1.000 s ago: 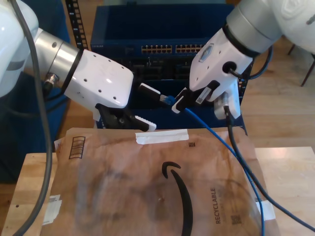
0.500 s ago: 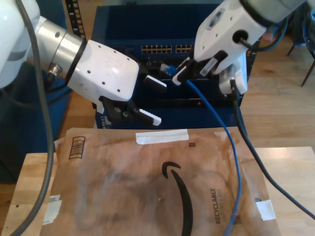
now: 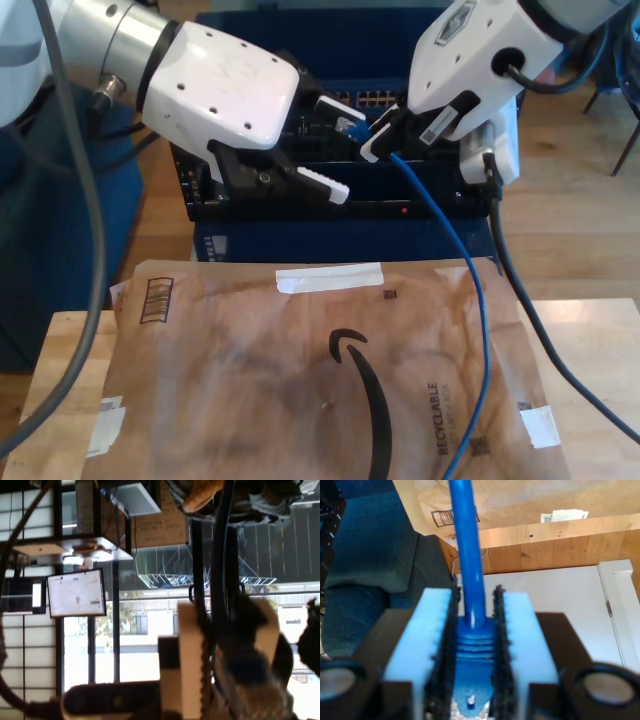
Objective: Grab the cable and plug it in
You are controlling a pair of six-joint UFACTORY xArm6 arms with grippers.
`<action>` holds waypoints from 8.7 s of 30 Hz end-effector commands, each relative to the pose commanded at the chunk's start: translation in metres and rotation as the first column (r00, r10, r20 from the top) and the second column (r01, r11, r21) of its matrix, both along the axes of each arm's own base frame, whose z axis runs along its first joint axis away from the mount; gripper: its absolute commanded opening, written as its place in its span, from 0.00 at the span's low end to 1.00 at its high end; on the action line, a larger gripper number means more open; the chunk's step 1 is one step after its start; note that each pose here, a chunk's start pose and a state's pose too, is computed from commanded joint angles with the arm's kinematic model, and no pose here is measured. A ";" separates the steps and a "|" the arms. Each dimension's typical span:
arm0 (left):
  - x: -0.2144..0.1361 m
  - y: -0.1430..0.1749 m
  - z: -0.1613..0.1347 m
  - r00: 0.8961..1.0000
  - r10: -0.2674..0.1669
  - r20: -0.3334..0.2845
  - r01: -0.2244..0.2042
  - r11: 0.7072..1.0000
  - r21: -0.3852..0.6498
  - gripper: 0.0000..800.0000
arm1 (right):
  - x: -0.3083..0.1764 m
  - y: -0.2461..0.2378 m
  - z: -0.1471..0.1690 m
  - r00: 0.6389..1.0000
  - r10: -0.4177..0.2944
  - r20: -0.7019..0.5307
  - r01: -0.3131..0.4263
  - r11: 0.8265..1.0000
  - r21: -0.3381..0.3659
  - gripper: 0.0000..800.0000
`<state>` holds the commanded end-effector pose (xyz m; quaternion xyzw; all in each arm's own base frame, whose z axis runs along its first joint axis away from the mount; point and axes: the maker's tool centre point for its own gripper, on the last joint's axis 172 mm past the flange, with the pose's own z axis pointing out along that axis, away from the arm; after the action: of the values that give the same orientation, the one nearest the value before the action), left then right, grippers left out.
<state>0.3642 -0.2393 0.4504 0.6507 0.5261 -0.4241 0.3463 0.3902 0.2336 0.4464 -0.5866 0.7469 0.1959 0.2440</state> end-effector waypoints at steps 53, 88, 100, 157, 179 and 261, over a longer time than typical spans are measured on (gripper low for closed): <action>0.023 0.021 0.014 0.992 0.072 -0.104 -0.084 0.991 -0.108 0.45 | -0.005 0.005 -0.004 1.000 0.011 -0.010 -0.011 1.000 0.004 0.00; 0.020 0.020 0.006 0.990 0.066 -0.126 -0.080 0.991 -0.109 0.34 | -0.004 0.008 -0.003 1.000 0.013 -0.011 -0.013 1.000 0.009 0.00; 0.020 0.020 0.006 0.990 0.065 -0.124 -0.079 0.991 -0.111 0.30 | -0.003 0.013 -0.003 1.000 0.015 -0.022 -0.015 1.000 0.027 0.00; 0.009 0.048 0.041 0.796 -0.139 -0.589 -0.069 0.946 -0.317 0.00 | -0.047 0.032 0.099 0.574 0.341 0.745 -0.339 0.927 -0.163 0.99; -0.008 0.059 0.075 0.772 -0.288 -0.567 -0.022 0.879 -0.476 0.00 | -0.037 0.048 0.096 0.461 0.292 0.838 -0.293 0.942 -0.167 0.93; -0.059 0.327 -0.082 0.847 0.376 -0.375 -0.200 0.880 0.431 1.00 | 0.010 -0.150 -0.057 0.950 0.032 0.312 0.026 0.983 -0.182 0.00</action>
<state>0.3055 0.0873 0.3682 0.5011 0.7560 -0.3953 0.1453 0.4005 0.0832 0.3898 -0.6314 0.7128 0.0310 0.3040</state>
